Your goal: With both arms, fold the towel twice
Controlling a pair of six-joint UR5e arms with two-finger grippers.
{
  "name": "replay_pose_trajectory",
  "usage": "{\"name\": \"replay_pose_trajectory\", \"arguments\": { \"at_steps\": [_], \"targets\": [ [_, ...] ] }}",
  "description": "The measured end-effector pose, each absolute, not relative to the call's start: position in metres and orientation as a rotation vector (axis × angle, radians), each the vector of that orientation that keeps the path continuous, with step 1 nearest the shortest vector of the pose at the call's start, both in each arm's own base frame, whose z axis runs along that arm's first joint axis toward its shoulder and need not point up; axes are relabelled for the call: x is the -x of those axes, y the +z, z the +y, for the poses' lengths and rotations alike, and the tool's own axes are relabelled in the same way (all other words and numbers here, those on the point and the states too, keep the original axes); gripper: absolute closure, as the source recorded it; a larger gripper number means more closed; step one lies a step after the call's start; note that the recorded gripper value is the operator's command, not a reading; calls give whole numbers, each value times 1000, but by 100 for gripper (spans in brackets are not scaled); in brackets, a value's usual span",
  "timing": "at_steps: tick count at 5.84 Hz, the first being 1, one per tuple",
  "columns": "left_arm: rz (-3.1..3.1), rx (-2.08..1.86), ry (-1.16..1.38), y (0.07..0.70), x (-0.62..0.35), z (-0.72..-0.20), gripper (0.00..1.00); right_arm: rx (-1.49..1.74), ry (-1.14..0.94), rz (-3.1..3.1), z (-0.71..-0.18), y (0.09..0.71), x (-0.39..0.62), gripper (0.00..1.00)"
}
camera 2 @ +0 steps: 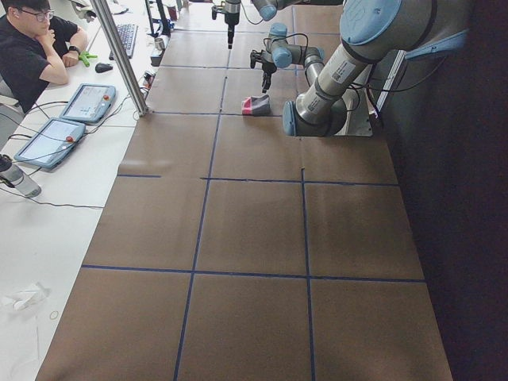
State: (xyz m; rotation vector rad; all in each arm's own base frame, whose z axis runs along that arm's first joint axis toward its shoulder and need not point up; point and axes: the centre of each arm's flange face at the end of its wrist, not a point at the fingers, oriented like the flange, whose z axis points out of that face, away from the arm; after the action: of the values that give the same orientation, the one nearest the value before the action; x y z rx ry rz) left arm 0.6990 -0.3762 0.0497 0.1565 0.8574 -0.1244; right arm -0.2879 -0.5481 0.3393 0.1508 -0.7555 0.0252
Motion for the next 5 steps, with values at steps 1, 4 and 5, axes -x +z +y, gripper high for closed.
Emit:
{"name": "replay_pose_trajectory", "arguments": {
  "at_steps": [1, 4, 5],
  "targets": [
    [852, -140, -82, 46, -662, -399, 0, -157, 16, -758, -551, 339, 282, 0],
    [785, -184, 170, 165, -452, -467, 0, -155, -100, -762, -561, 390, 211, 0],
    [754, -209, 246, 218, -377, -493, 0, -155, -156, -755, -557, 429, 164, 0]
  ]
}}
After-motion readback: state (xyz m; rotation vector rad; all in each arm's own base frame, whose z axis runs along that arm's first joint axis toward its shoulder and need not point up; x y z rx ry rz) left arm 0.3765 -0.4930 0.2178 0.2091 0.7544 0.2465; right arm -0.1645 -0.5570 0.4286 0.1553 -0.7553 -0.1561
